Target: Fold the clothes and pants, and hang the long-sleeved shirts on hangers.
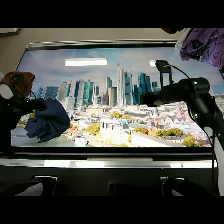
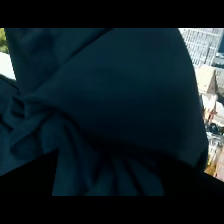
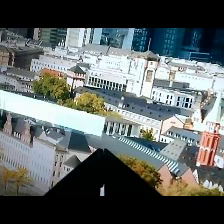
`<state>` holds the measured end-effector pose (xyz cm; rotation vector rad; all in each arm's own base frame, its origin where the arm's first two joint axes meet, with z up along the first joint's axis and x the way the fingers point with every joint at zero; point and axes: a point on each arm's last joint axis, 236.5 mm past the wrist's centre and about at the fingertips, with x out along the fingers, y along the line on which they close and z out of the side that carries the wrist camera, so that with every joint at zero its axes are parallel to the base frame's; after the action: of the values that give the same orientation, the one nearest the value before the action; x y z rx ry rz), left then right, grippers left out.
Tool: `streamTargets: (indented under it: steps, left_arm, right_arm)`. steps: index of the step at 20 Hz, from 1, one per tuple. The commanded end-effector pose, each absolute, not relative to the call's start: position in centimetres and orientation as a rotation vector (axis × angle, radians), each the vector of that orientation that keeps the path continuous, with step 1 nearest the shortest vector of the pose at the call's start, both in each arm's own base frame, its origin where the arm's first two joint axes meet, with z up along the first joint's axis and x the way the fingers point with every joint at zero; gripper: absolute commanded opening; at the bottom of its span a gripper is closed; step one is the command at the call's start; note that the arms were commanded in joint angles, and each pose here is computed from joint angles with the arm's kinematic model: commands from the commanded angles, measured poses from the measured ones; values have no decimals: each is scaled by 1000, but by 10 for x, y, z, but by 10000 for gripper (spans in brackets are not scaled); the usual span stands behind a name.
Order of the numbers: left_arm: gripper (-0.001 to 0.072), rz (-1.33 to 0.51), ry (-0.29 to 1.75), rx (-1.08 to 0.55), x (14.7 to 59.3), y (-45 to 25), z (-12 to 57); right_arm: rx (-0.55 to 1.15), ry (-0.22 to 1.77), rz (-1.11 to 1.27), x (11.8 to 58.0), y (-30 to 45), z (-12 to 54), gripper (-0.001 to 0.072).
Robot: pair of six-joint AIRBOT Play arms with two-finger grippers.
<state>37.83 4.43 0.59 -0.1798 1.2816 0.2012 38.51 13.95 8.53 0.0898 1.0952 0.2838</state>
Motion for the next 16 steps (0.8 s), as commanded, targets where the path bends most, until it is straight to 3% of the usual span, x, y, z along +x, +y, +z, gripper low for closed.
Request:
streamTargets:
  steps: [1,6,7,8,9,11,14,16]
  left_arm:
    - [720,258,1229,-226,385,59,-44]
    - [719,255,1319,-246,385,53,-100]
    - [512,242,1330,-307,385,43,-105]
    - [63,223,1330,-395,387,27,-103]
    - [16,192,1318,-464,392,12,-99]
    - [14,105,1301,-559,405,-28,-83]
    - [14,-179,1254,-585,420,-136,-32]
    - [14,-346,1230,-552,412,-218,-5]
  right_arm:
    - [83,1132,284,377,139,82,35]
    - [82,1141,284,375,138,81,35]
    - [82,1155,286,372,138,80,35]
    - [76,1184,285,366,137,77,35]
    - [69,1214,285,359,136,74,35]
    - [55,1265,281,348,132,70,37]
    - [4,1299,292,336,125,71,40]
    - [-79,1299,313,327,116,76,84]
